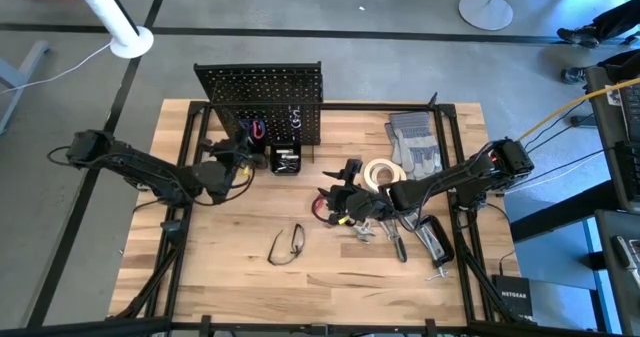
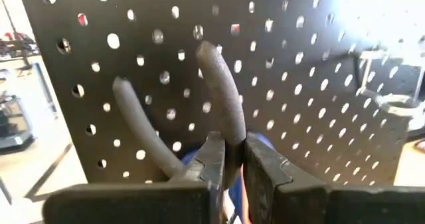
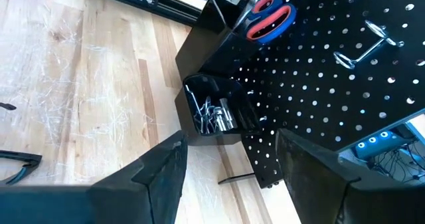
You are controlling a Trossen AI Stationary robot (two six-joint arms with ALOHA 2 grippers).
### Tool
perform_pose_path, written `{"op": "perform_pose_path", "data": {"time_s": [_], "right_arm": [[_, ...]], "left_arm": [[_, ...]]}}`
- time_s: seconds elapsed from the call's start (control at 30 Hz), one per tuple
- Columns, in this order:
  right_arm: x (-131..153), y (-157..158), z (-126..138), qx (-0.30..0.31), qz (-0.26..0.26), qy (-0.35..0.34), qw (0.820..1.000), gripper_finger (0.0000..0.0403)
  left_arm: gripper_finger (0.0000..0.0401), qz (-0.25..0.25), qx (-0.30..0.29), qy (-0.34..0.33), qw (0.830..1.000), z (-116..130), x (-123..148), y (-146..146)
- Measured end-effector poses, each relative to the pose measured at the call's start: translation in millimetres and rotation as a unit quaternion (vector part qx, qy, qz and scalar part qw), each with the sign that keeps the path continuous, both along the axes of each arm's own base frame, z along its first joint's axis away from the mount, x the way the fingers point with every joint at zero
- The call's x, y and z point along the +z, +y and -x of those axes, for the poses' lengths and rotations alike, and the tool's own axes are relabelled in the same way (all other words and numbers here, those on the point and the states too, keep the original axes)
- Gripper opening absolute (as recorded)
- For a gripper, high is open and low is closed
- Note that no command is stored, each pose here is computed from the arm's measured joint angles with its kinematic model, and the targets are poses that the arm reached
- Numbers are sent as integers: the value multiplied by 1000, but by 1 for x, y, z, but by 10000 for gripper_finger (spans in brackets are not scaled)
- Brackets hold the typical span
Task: Hang tools onto peg board
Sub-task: Put the pliers into the left pegboard organizer bin
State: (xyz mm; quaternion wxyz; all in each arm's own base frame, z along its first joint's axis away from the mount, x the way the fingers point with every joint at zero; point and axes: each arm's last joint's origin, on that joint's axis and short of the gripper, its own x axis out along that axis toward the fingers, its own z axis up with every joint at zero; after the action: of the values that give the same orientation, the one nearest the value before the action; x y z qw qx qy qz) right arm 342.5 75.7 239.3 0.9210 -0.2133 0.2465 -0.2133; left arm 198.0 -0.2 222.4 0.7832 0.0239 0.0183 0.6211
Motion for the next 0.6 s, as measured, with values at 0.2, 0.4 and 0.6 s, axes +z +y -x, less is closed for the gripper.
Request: {"op": "perform_pose_path", "data": {"time_s": [0.2, 0.4, 0.6], "right_arm": [[0, 0, 0, 0, 0, 0, 1000, 230], [0, 0, 0, 0, 0, 0, 1000, 230], [0, 0, 0, 8, -5, 1, 1000, 230]], "left_arm": [[21, 8, -8, 27, 1000, -1, -22, 1], [22, 27, -38, 22, 999, -7, -36, 0], [51, 51, -69, -4, 996, -10, -38, 2]]}}
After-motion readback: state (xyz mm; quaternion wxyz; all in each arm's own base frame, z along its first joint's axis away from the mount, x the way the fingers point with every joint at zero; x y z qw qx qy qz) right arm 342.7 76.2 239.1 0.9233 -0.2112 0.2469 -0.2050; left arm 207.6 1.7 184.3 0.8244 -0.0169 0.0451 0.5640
